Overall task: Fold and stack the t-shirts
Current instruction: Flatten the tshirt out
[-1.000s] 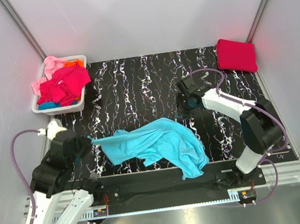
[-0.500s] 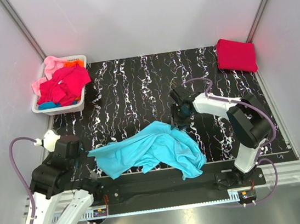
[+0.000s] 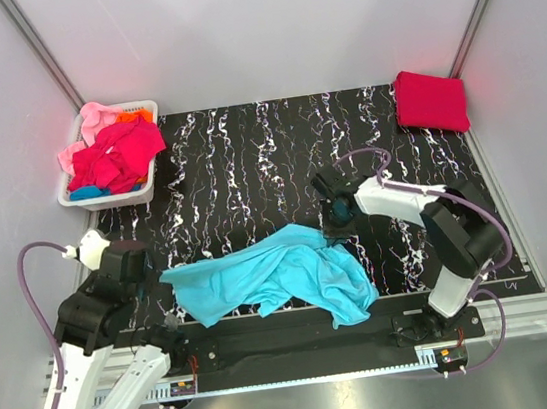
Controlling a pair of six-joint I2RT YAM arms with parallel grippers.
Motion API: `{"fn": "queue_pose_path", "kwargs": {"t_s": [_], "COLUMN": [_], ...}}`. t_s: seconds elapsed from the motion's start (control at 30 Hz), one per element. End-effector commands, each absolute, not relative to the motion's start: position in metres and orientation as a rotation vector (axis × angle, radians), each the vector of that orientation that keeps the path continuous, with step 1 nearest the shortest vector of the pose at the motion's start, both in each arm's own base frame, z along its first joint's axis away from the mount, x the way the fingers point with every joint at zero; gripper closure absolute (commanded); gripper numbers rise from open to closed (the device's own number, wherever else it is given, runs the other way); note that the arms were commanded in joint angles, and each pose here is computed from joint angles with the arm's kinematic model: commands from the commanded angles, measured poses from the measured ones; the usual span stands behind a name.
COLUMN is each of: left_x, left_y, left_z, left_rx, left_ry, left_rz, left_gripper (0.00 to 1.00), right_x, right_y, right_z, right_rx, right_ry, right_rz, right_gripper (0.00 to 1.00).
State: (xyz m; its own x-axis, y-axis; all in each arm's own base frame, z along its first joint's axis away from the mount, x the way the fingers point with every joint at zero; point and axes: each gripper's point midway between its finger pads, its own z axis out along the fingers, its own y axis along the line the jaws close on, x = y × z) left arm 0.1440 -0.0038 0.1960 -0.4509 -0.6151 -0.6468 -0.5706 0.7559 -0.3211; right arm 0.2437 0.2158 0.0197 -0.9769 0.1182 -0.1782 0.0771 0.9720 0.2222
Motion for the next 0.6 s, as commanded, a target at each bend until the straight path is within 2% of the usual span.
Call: {"fn": "queue_pose_path", "kwargs": {"t_s": [0.0, 0.2, 0.33, 0.57], "left_x": [0.163, 0.185, 0.206, 0.247], "left_y": [0.006, 0.012, 0.007, -0.006], "left_z": [0.241, 0.305, 0.345, 0.393], "left_rx": [-0.863, -0.824, -0.802, -0.719], "left_ry": [2.024, 1.881, 1.793, 1.712], "left_rz": [-0.06, -0.052, -0.098, -0.111], "left_gripper": [1.0, 1.0, 1.0, 1.0], "right_x": [0.277, 0.327, 0.351, 0.372], "right_y": [0.189, 0.166, 0.156, 0.127], "right_z": [0.085, 0.207, 0.251, 0.278], "right_rx": [0.149, 0.161, 0.154, 0.189], "right_ry": [2.711, 2.391, 2.288, 2.211], "right_rz": [0.127, 0.027, 0.009, -0.059], "right_gripper": [1.0, 1.0, 1.0, 1.0]}}
